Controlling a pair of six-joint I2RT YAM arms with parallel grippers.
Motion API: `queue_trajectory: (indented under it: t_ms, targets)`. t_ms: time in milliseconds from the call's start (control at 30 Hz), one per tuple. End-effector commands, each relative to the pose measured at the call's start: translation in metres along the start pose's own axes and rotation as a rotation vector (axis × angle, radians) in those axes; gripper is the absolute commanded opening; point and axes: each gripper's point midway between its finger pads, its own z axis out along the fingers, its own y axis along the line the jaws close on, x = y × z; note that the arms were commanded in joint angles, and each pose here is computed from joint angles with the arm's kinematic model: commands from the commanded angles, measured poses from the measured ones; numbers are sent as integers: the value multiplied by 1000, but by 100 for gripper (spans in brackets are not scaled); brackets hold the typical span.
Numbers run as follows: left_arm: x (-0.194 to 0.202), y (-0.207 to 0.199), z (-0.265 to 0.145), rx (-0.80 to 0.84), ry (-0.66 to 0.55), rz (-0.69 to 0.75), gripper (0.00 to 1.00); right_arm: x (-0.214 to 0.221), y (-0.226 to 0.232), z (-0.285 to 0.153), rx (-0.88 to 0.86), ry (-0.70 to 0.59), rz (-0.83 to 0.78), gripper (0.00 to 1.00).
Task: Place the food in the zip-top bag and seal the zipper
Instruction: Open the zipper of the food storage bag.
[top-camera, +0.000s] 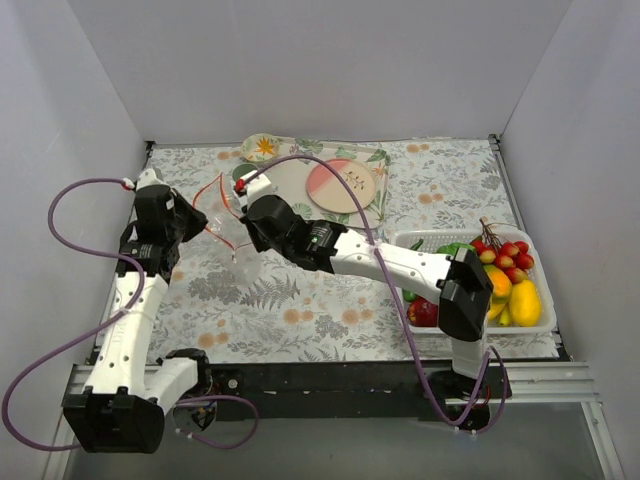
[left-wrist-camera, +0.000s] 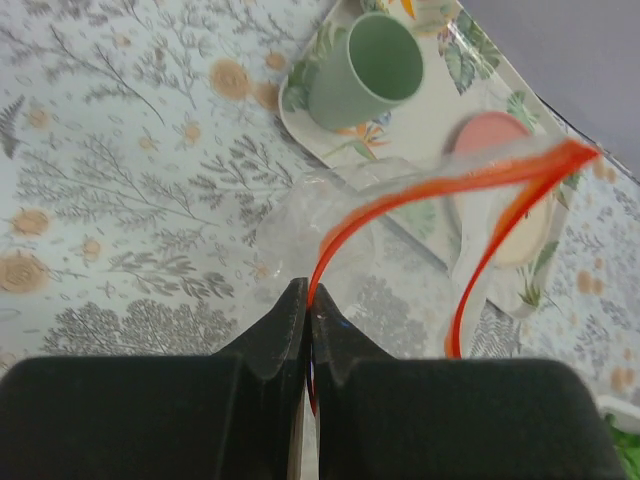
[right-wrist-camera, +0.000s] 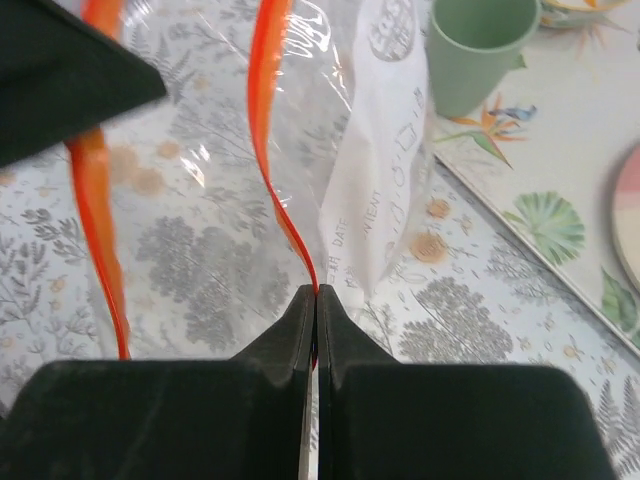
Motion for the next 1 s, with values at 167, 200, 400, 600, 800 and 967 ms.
queue_trajectory:
  t_ms: [167,200,400,600,800,967]
  targets:
    - [-50,-42,-8,-181,-194,256,0,23,-57,-26,139,43,83,1]
    - [-45,-43,-6,-218,-191,282,0,25,-58,-26,137,41,103,1]
    - [26,-57,8,-346,-80,454,0,33,-76,-34,55,5,211,2]
    - [73,-66,23,-301,28,417,0,50,-75,-46,10,-7,251,43]
    - [80,-75,24,-251,53,397,0,37,-78,-47,29,-61,275,59]
    - [85,-79,25,-223,71,382,0,16,-70,-42,-3,-104,282,63]
